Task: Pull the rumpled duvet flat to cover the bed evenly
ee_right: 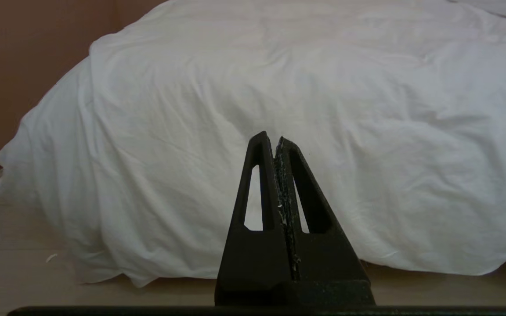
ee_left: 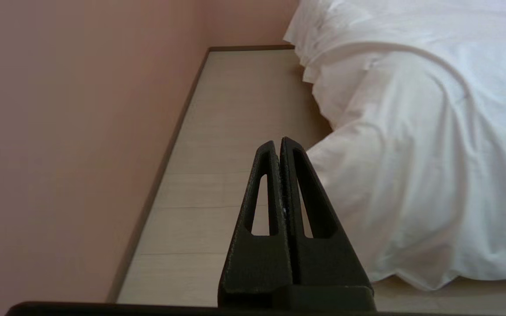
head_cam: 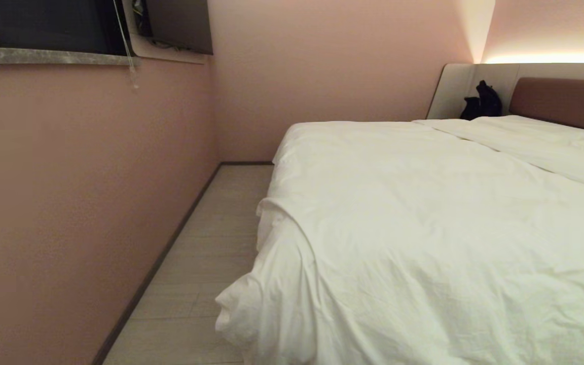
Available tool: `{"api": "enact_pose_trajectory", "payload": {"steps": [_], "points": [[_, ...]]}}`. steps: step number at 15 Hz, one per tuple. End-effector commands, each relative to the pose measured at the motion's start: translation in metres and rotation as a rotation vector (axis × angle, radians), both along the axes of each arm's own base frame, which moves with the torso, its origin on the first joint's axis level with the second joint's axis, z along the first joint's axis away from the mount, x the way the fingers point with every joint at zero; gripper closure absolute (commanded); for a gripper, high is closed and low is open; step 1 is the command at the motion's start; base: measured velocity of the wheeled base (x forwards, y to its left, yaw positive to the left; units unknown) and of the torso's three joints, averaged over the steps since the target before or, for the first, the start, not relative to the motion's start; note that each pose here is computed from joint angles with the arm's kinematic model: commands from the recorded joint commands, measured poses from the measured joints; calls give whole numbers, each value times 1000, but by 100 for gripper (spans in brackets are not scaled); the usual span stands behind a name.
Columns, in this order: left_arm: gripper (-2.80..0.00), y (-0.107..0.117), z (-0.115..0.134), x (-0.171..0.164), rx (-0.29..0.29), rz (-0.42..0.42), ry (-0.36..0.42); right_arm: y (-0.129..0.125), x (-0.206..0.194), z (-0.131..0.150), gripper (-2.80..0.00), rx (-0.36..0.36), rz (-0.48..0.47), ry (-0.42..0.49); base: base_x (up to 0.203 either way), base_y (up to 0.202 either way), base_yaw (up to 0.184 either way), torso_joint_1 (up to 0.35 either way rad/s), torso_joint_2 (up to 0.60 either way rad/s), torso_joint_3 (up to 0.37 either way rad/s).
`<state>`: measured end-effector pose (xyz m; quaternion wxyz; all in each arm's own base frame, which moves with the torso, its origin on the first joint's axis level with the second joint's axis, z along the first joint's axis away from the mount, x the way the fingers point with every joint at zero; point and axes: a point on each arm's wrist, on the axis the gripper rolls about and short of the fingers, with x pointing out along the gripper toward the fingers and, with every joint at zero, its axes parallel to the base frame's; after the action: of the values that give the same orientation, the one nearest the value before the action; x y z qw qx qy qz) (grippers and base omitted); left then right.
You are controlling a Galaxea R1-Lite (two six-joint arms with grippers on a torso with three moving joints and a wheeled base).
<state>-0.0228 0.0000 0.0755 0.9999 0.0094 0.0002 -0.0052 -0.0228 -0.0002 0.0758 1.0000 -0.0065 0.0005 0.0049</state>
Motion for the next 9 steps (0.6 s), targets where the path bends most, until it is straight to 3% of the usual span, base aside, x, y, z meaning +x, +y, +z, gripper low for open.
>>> {"api": "enact_pose_trajectory", "payload": {"steps": [1,6,9], "points": [[0,0,0,0,0,0,0,0,0,0,0,-1,1,-1,0,196,-1,2,2,7],[0,0,0,0,-2,0,0,0,0,0,0,-1,1,-1,0,186,0,3,2,2],[0,0,0,0,-2,0,0,0,0,0,0,-1,1,-1,0,30,-1,1,1,1]]}}
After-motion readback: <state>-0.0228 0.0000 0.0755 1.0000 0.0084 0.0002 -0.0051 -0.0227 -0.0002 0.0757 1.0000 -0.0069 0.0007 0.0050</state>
